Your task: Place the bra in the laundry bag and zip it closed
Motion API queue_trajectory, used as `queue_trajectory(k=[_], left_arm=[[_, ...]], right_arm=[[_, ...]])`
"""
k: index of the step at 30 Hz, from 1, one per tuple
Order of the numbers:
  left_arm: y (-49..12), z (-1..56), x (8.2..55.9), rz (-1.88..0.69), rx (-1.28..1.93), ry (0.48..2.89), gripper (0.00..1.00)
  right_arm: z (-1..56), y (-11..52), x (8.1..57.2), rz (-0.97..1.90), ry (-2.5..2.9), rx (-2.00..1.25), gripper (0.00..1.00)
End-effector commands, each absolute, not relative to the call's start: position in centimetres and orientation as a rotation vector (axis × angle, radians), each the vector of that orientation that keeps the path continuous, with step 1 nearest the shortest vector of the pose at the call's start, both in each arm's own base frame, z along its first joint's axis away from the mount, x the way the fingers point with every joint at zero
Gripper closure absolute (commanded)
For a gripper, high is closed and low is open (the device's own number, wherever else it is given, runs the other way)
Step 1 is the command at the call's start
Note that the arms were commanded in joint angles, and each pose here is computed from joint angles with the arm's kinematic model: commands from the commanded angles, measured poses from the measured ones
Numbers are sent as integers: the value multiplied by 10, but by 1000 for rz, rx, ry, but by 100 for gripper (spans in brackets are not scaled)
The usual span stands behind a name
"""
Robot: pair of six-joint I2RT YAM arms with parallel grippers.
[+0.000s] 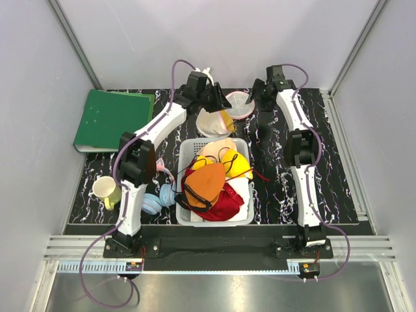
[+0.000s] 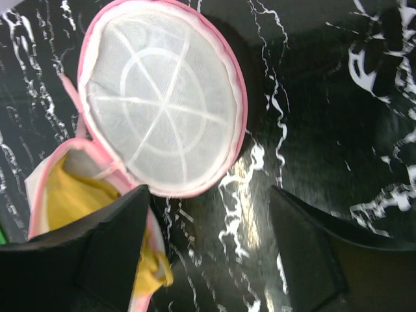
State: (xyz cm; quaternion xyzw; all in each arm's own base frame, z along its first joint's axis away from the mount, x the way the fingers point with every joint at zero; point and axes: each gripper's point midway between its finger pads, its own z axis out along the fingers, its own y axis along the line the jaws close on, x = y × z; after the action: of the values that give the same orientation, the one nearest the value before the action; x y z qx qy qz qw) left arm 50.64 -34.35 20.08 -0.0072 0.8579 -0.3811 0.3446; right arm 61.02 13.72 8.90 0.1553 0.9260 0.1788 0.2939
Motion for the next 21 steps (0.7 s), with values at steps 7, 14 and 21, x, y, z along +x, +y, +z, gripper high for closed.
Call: queue_trajectory(k=[7, 14, 21], left_arm=[[-349, 218, 536, -991, -115, 2128, 73], [-355, 211, 532, -1037, -238, 2159, 76], [-351, 225, 523, -1038, -273, 2147, 75]], right_arm=[[61, 144, 636, 483, 2405, 391, 33], [46, 146, 634, 565, 2424, 547, 42], [38, 144, 633, 612, 2438, 650, 53]])
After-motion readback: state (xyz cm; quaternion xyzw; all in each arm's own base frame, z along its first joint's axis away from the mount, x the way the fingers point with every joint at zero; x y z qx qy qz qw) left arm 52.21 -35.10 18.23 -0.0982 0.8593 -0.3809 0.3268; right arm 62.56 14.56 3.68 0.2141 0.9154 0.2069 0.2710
